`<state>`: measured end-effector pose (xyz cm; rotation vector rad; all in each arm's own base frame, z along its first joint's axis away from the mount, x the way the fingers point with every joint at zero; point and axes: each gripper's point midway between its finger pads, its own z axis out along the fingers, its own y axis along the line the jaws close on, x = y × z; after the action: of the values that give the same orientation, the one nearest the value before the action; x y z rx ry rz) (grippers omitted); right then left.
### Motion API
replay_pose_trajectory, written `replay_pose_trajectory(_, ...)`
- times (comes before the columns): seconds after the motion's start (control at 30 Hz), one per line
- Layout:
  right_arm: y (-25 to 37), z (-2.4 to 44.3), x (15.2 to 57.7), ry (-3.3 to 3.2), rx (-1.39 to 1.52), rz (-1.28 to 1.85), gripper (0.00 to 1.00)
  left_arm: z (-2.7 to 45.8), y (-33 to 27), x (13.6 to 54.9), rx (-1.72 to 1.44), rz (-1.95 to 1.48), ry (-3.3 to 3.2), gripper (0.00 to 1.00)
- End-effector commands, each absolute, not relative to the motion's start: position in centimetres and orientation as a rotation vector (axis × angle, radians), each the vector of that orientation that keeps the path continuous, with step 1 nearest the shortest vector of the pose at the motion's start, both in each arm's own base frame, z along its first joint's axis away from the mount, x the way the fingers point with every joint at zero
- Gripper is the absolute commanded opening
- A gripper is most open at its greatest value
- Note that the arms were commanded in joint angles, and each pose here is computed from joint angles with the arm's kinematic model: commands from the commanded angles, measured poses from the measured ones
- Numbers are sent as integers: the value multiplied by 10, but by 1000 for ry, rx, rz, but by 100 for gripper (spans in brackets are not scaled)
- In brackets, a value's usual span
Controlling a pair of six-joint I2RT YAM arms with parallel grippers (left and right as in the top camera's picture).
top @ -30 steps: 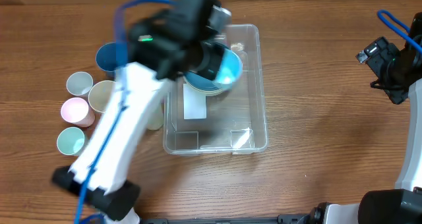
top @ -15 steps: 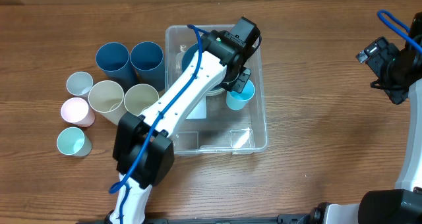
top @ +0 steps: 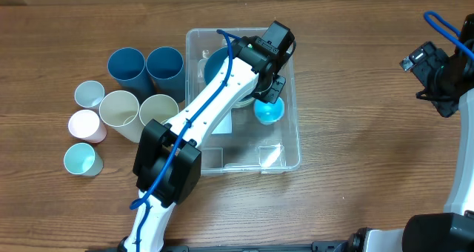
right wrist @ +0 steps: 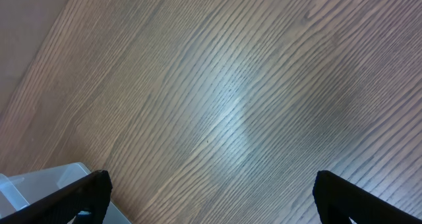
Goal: Pack container
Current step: 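Lift the light blue cup with the left gripper and place it in the bin, then release the cup and move the left gripper back to the grey cup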
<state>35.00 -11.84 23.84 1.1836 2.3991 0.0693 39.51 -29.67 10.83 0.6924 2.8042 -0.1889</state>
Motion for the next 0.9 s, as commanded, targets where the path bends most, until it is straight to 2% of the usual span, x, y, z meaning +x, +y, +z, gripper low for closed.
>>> replay_pose_trajectory(0.0, -120, 241, 351, 2384, 1186, 65, 100, 131, -295, 399, 691, -186, 2776, 24)
replay_pose_trajectory(0.1, -120, 241, 351, 2384, 1186, 65, 100, 168, -292, 399, 676, -203, 2737, 26)
replay_pose_trajectory(0.27, -120, 241, 351, 2384, 1186, 65, 100, 265, -258, 396, 556, -110, 2593, 35)
replay_pose_trajectory(0.37, -120, 241, 351, 2384, 1186, 65, 100, 319, -211, 387, 396, 24, 2515, 56)
replay_pose_trajectory(0.47, -120, 241, 351, 2384, 1186, 65, 100, 356, -162, 376, 230, 107, 2466, 63)
replay_pose_trajectory(0.67, -120, 241, 351, 2384, 1186, 65, 100, 381, -54, 360, -117, 163, 2474, 67)
replay_pose_trajectory(0.87, -120, 241, 351, 2384, 1186, 65, 100, 361, 53, 363, -490, 70, 2534, 69)
